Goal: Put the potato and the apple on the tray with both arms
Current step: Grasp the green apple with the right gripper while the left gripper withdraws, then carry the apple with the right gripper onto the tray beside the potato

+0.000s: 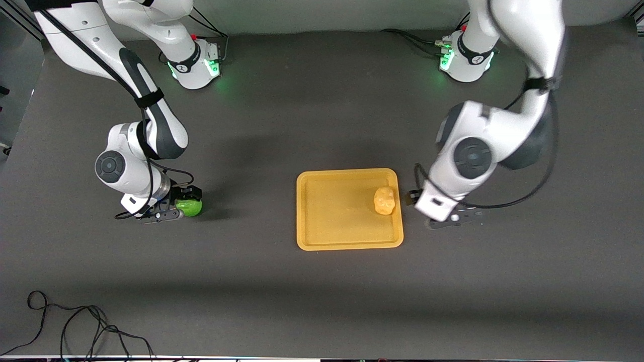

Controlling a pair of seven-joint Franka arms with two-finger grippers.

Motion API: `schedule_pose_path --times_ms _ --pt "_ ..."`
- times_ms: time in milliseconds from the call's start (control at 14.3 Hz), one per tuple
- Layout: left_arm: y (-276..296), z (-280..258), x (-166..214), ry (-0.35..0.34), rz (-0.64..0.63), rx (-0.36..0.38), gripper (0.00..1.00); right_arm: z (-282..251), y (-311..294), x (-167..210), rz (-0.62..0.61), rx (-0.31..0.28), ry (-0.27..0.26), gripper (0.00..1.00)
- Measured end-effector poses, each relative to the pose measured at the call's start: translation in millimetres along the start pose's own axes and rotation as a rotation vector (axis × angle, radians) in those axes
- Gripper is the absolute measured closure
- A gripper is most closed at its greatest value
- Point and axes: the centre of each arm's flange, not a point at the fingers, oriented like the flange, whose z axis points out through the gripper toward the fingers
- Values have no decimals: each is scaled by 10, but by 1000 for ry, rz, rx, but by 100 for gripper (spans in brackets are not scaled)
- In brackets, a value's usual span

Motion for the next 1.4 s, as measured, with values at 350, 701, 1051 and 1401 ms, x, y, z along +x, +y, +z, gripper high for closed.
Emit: schedule_pose_path --times_ms 350,701,1051,1401 --pt "-1256 -897 31 19 81 -48 0 278 20 8 3 -3 1 11" --pt "-2471 -1594 -164 92 48 -88 0 231 23 57 28 -3 18 24" --pt "-2787 -1708 -260 105 40 -77 0 -611 -687 374 85 2 5 25" --pt "-2820 -1688 -259 102 38 -59 0 -1299 -2282 550 190 119 50 25"
